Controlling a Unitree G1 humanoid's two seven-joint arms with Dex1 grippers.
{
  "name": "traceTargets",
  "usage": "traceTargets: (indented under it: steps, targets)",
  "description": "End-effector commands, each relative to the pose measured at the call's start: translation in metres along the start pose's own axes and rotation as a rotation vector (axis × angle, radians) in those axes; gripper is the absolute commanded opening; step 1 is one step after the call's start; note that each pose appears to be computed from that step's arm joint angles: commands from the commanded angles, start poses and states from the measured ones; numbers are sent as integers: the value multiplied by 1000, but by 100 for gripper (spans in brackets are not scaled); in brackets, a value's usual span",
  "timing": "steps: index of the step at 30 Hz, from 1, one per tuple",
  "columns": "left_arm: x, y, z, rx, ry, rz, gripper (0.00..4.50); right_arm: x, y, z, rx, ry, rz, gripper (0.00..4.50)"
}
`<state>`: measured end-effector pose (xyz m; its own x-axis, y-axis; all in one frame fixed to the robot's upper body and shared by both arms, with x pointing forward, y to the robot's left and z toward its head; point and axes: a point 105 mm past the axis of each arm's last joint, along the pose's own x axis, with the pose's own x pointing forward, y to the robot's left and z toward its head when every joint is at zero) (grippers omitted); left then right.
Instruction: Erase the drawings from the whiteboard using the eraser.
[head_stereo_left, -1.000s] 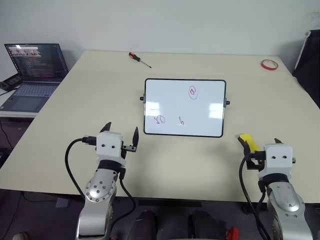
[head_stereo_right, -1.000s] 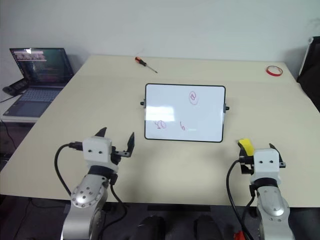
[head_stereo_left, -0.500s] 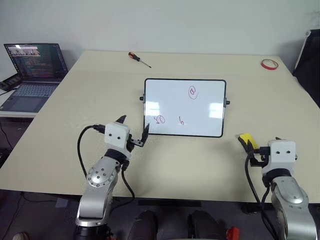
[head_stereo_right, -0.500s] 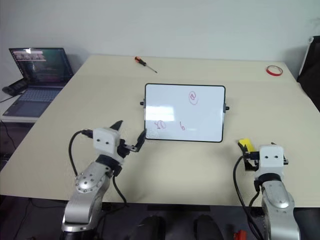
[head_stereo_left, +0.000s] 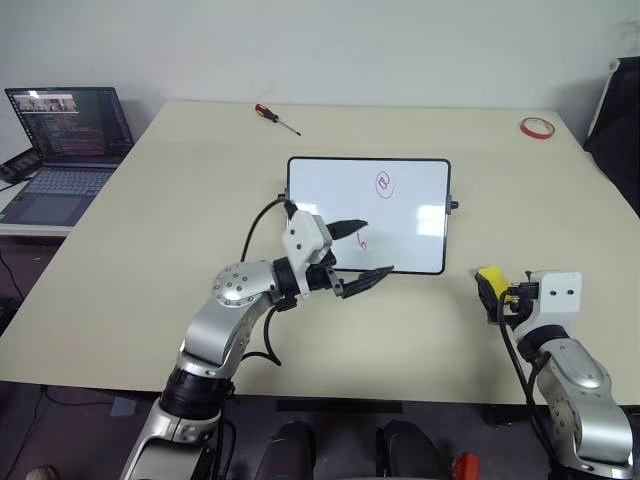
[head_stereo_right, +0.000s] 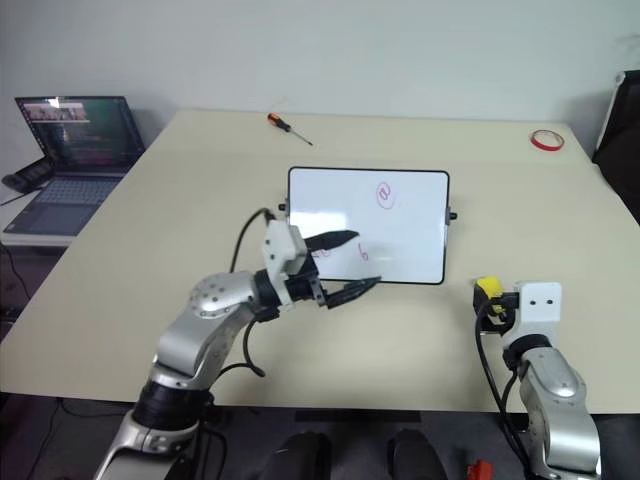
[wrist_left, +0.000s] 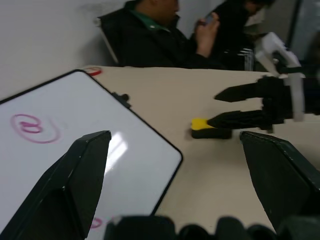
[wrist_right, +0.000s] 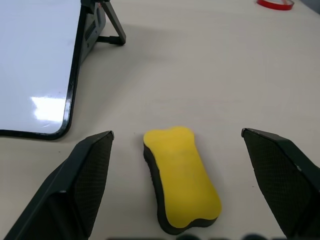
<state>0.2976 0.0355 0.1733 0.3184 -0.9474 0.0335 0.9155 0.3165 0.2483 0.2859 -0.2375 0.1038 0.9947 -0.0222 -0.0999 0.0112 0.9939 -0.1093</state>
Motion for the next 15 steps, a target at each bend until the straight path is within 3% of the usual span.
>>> traceTargets:
  steps: [1,6,15]
  targets:
    - [9,-11,-3,27,-10,-134,450,3,-9,10,-3,-35,-5,446]
    - [22,-23,-23,13,-1,-244,450,8,-8,8,2,-17,22,446]
    - [41,-28,-16,24,-64,-262,450,11,0,0,19,23,68,446]
